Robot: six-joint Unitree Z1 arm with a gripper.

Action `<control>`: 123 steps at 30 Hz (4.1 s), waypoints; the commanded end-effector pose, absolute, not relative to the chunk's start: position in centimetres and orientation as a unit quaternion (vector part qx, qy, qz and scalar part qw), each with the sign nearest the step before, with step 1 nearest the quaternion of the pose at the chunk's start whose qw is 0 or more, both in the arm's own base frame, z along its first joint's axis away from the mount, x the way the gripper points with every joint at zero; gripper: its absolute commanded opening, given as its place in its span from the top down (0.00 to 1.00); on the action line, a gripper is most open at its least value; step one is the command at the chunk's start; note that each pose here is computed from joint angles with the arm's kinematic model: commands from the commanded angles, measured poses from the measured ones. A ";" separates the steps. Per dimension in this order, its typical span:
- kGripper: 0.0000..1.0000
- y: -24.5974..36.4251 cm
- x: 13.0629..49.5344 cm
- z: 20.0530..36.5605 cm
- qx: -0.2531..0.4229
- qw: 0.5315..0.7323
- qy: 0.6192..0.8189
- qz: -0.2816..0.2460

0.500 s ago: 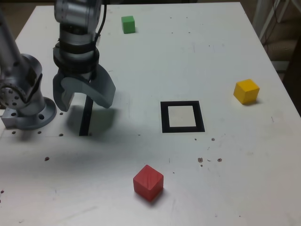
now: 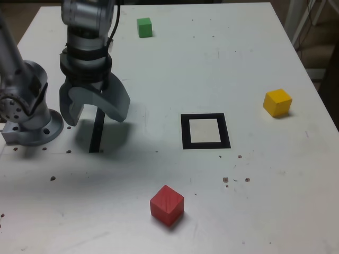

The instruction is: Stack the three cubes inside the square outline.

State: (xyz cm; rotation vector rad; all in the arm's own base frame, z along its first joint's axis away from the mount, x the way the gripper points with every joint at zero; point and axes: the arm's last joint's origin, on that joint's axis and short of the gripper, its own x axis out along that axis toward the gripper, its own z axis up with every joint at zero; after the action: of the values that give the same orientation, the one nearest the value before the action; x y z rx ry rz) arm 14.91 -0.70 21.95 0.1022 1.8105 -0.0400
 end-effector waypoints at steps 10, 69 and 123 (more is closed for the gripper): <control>0.01 -1.2 15.3 22.0 0.039 0.612 0.789 -0.034; 0.02 -14.8 21.9 26.8 0.196 0.625 0.740 -0.153; 0.22 -23.1 27.8 21.0 0.248 0.606 0.736 -0.171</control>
State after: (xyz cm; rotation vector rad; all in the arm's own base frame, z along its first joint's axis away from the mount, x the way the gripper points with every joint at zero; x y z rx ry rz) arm 27.72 -23.02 21.26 0.5725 1.6996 -0.3991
